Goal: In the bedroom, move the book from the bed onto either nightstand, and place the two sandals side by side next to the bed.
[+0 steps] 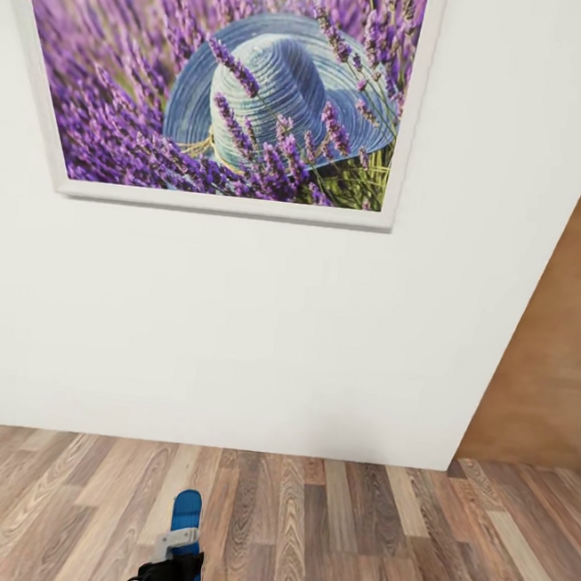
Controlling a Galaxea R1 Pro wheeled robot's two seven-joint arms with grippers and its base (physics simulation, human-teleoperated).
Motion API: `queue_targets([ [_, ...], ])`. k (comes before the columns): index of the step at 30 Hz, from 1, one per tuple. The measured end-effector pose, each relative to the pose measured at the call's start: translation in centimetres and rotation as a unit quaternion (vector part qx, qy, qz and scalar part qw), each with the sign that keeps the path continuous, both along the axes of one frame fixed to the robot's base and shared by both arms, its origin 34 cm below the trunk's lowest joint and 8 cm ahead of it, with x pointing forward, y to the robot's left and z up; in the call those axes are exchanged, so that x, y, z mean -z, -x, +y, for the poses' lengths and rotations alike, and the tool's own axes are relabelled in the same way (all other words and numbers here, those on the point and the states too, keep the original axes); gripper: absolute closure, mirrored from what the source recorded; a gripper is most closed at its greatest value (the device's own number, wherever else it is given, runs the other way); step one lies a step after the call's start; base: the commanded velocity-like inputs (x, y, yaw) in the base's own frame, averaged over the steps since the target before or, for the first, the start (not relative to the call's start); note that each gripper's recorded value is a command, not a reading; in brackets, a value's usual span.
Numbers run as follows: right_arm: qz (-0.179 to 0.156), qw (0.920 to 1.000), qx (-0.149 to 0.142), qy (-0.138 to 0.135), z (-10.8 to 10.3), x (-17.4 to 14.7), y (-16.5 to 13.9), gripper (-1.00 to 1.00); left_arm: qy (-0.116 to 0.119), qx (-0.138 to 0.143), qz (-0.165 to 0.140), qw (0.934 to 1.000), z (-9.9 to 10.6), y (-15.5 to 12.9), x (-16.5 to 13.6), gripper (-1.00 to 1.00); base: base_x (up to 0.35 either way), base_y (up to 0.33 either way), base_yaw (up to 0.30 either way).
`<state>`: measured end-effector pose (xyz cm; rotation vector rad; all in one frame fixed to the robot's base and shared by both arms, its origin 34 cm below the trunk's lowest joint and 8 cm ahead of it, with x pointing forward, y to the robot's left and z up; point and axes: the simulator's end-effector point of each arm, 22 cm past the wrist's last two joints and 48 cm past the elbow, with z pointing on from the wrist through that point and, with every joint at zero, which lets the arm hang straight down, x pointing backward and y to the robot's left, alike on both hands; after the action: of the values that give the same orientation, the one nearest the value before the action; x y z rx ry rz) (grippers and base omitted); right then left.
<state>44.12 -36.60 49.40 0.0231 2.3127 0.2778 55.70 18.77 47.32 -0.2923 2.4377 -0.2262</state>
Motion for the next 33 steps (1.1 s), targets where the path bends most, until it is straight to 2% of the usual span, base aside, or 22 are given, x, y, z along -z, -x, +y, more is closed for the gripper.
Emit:
queue_targets([
  [33, 0.0, 1.0, 0.0, 0.0, 0.0, 0.01, 0.02, -1.0, 0.0, 0.0, 0.0, 1.0, -0.01, 0.0, 0.0, 1.0, 0.0, 0.0, 0.294],
])
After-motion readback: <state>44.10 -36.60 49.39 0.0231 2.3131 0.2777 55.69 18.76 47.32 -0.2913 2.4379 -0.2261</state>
